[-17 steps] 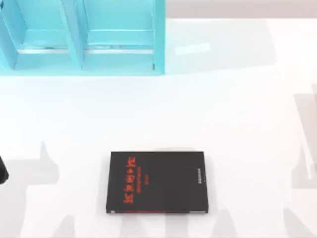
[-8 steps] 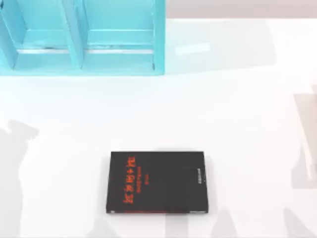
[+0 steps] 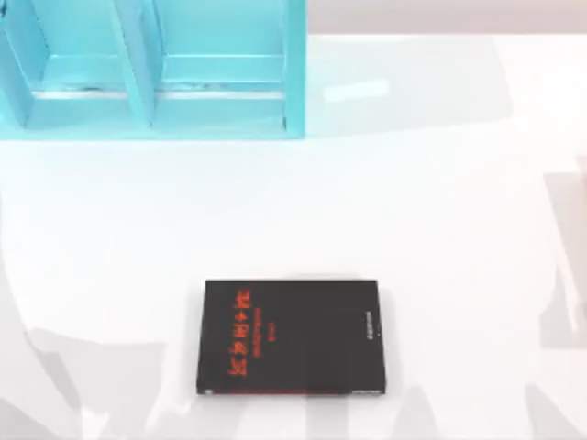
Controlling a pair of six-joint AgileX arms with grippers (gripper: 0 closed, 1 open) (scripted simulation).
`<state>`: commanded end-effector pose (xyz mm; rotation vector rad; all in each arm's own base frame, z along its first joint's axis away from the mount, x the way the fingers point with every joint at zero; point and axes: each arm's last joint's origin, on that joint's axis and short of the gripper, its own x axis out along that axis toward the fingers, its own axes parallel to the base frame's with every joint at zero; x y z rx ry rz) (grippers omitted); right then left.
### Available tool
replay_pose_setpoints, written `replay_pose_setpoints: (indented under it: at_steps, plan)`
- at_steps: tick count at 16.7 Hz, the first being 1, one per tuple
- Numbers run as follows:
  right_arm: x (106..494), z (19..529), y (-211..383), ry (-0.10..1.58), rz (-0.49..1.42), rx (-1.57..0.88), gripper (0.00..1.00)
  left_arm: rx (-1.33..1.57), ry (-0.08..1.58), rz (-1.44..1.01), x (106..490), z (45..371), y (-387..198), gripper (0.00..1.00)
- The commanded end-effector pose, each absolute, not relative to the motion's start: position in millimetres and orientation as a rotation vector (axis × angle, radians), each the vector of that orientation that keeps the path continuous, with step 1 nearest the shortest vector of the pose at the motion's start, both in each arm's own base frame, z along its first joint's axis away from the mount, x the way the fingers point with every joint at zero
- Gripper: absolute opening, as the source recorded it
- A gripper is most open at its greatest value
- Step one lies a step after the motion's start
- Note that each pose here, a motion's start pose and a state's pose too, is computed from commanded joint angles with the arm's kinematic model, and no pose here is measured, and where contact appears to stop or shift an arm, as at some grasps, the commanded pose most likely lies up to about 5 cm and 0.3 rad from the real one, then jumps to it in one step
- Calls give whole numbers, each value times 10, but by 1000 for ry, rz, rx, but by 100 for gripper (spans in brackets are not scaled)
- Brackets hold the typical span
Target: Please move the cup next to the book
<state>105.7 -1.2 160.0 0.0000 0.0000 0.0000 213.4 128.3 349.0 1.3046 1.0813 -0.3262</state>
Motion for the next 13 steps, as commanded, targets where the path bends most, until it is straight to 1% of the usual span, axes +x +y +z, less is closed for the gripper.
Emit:
replay_pose_setpoints:
  at_steps: [3,7,10,13]
  plan:
    - [1057,1600,-12,0,0,0,100,1312,1204,-637,2452,3199,1658,100]
    - [1057,1600,-12,0,0,0,100,1274,1238,-981,2747,2764,2060,100]
    - [1057,1600,-12,0,0,0,100,1251,1214,-1149,2872,2505,2246,100]
    - [1057,1600,-12,0,0,0,100,1226,1200,-1220,2920,2359,2320,100]
